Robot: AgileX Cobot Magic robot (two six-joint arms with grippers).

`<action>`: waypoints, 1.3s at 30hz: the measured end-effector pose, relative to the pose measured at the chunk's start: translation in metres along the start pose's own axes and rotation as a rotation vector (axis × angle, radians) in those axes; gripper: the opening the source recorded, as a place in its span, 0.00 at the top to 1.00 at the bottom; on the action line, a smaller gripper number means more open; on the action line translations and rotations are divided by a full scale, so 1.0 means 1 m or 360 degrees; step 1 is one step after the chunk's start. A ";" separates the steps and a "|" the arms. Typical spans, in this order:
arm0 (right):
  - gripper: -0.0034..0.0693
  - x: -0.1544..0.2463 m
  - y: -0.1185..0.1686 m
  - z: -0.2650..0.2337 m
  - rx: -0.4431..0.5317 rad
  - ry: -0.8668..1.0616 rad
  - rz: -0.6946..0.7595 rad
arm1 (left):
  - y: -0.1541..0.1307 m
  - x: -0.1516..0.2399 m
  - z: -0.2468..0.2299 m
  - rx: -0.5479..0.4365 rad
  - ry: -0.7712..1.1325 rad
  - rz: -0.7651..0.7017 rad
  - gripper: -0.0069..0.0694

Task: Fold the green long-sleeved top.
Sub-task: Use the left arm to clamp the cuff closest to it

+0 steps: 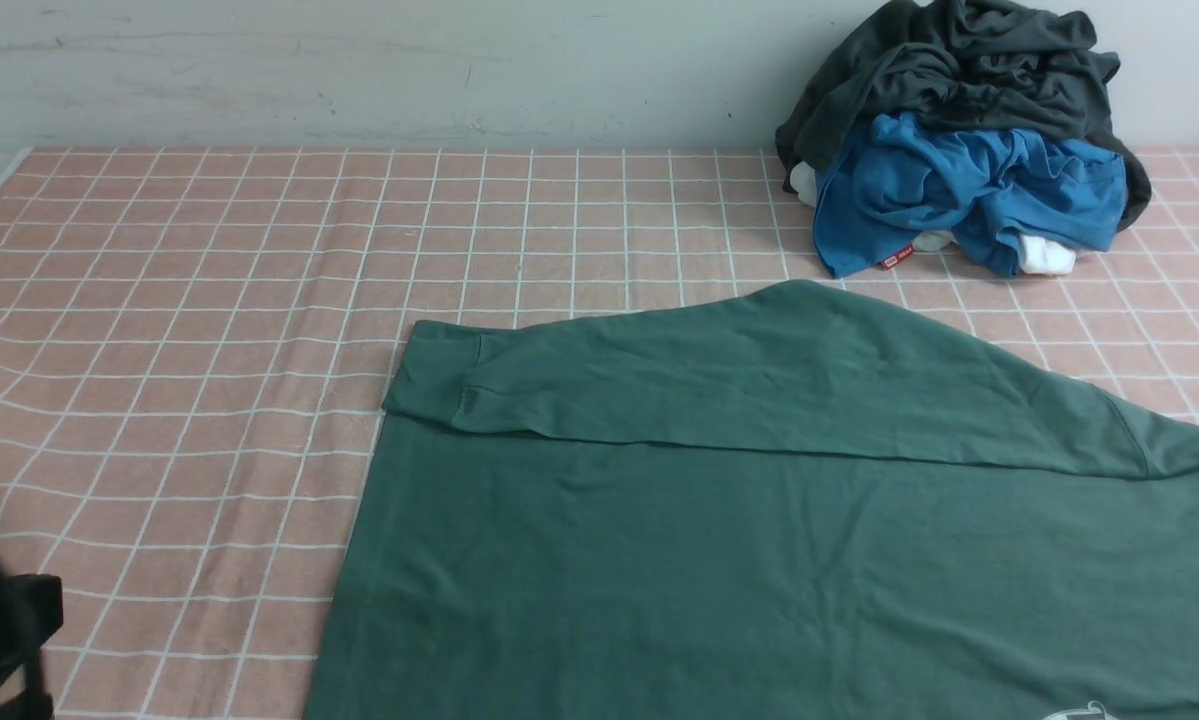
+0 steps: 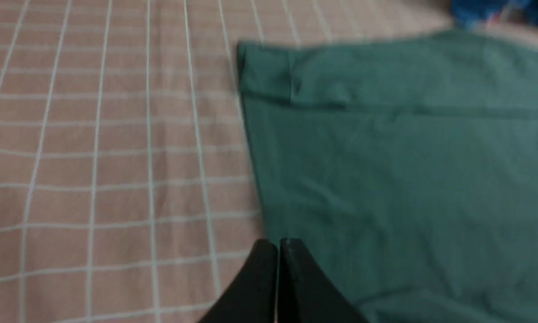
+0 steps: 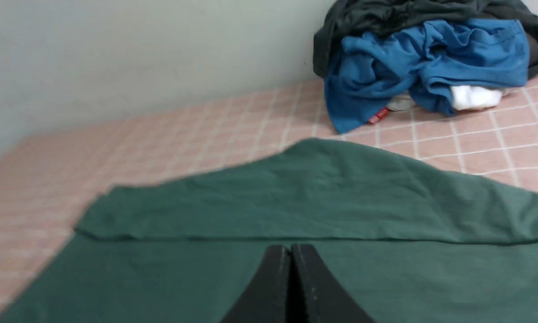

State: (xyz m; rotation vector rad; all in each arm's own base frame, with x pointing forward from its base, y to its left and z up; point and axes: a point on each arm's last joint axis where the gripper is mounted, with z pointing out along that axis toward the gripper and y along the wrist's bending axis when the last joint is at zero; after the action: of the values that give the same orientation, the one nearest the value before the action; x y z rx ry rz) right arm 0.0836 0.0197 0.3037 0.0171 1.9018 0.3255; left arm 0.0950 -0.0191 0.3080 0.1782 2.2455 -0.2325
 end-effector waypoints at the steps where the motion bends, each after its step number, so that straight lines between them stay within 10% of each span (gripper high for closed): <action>1: 0.97 -0.013 0.001 0.005 0.0023 0.0104 -0.0090 | 0.002 -0.011 0.004 -0.0001 0.0112 0.0056 0.91; 13: 0.97 -0.009 0.021 0.045 -0.0192 0.1317 -0.0391 | -0.047 -0.021 0.096 0.0407 0.1055 0.0671 0.68; 25: 0.97 0.011 0.018 0.045 -0.0192 0.1445 -0.0443 | -0.080 0.018 0.203 0.0421 0.1302 0.0871 0.39; 33: 0.97 0.011 0.018 0.047 -0.0191 0.1422 -0.0443 | -0.081 0.030 0.225 0.0406 0.1388 0.0894 0.42; 39: 0.97 0.008 0.018 0.049 -0.0189 0.1365 -0.0443 | -0.092 0.033 0.221 0.0441 0.1435 0.0969 0.75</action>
State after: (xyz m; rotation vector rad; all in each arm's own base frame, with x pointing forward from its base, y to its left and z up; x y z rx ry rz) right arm 0.1233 0.0493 0.2849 -0.5391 2.6812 0.2734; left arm 0.2206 -0.1576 0.1544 1.3099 2.8674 -0.1375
